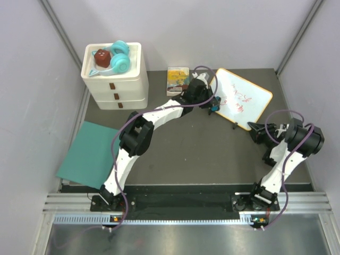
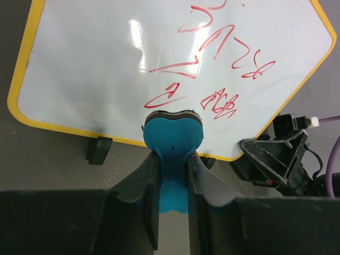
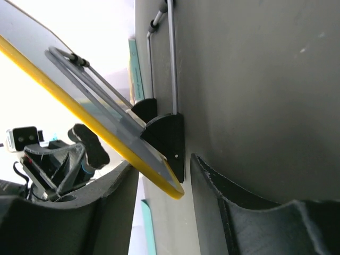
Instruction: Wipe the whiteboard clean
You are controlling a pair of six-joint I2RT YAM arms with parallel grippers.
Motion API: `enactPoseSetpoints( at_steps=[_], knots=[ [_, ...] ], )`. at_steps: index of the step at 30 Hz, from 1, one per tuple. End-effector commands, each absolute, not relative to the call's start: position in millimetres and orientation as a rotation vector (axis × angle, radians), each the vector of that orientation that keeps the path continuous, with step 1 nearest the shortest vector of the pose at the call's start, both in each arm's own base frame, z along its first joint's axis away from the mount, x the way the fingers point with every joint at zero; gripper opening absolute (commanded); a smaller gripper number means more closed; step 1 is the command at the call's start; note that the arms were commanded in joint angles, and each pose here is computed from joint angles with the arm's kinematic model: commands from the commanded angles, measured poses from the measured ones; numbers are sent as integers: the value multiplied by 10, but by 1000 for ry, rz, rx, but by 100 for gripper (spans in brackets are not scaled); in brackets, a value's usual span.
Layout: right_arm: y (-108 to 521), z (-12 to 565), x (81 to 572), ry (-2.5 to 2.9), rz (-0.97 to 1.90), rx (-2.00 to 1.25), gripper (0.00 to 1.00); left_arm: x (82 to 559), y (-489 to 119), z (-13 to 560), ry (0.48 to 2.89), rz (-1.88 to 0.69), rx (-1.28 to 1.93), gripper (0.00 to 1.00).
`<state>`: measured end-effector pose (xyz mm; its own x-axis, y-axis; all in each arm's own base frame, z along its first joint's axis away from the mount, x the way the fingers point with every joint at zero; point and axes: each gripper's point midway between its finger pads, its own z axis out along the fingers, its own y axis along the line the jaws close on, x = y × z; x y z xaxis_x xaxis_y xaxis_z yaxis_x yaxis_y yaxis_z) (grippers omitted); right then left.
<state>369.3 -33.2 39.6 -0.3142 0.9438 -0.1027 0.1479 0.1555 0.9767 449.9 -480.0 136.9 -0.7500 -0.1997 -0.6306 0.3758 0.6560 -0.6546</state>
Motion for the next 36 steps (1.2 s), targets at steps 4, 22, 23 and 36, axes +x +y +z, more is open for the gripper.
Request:
enactPoseSetpoints(
  at_steps=[4,22,23,36],
  knots=[
    [-242,576,3781,1635,1164,855,38,4643,-4925,1533,2093,-1120,89,0],
    [-139,474,3765,1732,1161,852,25,4860,-5010,1527,2021,-1050,-9,0],
    [-137,462,3761,1735,1162,858,25,4886,-5020,1399,2040,-1005,5,0],
    [-133,451,3762,1738,1167,857,23,4992,-5275,1329,1996,-795,58,0]
  ],
)
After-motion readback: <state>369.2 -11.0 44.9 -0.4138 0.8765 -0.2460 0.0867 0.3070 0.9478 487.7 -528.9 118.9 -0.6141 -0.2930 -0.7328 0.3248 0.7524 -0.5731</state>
